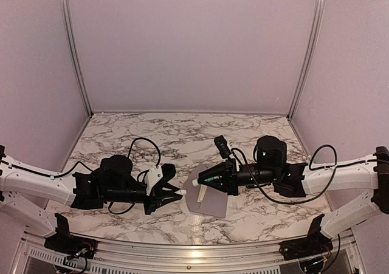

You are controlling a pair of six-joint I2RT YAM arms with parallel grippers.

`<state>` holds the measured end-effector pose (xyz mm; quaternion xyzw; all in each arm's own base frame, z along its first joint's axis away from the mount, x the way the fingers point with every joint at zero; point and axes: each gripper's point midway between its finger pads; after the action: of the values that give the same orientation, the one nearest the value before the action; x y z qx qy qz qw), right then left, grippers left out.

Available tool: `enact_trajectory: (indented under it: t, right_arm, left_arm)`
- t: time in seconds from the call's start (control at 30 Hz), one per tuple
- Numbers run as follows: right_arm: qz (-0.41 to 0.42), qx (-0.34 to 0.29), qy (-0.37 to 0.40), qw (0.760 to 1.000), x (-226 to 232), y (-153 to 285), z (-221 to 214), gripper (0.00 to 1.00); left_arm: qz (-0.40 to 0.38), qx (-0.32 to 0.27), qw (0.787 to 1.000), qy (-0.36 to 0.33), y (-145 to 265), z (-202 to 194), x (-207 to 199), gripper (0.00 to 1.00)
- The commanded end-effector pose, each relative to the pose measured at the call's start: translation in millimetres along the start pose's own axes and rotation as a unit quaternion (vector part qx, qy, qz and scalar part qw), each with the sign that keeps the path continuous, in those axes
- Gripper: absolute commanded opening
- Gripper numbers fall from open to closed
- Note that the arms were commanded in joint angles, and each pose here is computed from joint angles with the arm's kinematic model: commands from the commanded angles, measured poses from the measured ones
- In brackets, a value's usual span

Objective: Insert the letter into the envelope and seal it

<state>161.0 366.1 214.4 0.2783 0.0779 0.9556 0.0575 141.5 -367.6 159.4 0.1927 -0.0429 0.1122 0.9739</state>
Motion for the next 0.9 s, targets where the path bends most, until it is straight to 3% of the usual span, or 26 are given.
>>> enact_trajectory:
  t: [0.0, 0.4, 0.87]
  right_arm:
    - [0.007, 0.007, 0.000, 1.000, -3.1, -5.5, -3.5, 0.00]
    - [0.076, 0.023, -0.029, 0.996, 8.1, -15.7, -16.2, 0.00]
    - [0.075, -0.089, -0.037, 0.993, 16.4, -3.8, 30.5, 0.00]
  left_arm:
    - [0.005, 0.004, 1.000, 0.006, 2.0, -3.4, 0.5, 0.00]
    - [0.011, 0.002, 1.000, 0.011, -0.9, 0.1, 3.5, 0.00]
    - [0.030, -0.059, 0.998, 0.008, 18.0, 46.4, 12.4, 0.00]
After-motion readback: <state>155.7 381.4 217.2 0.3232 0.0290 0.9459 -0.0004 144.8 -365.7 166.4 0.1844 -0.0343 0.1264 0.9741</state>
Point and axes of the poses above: each gripper's point midway between its finger pads, its own y axis back along the fingers, its own x axis along the line the jaws close on, z = x × y, and after that the axes turned 7 degrees about -y, right-handed
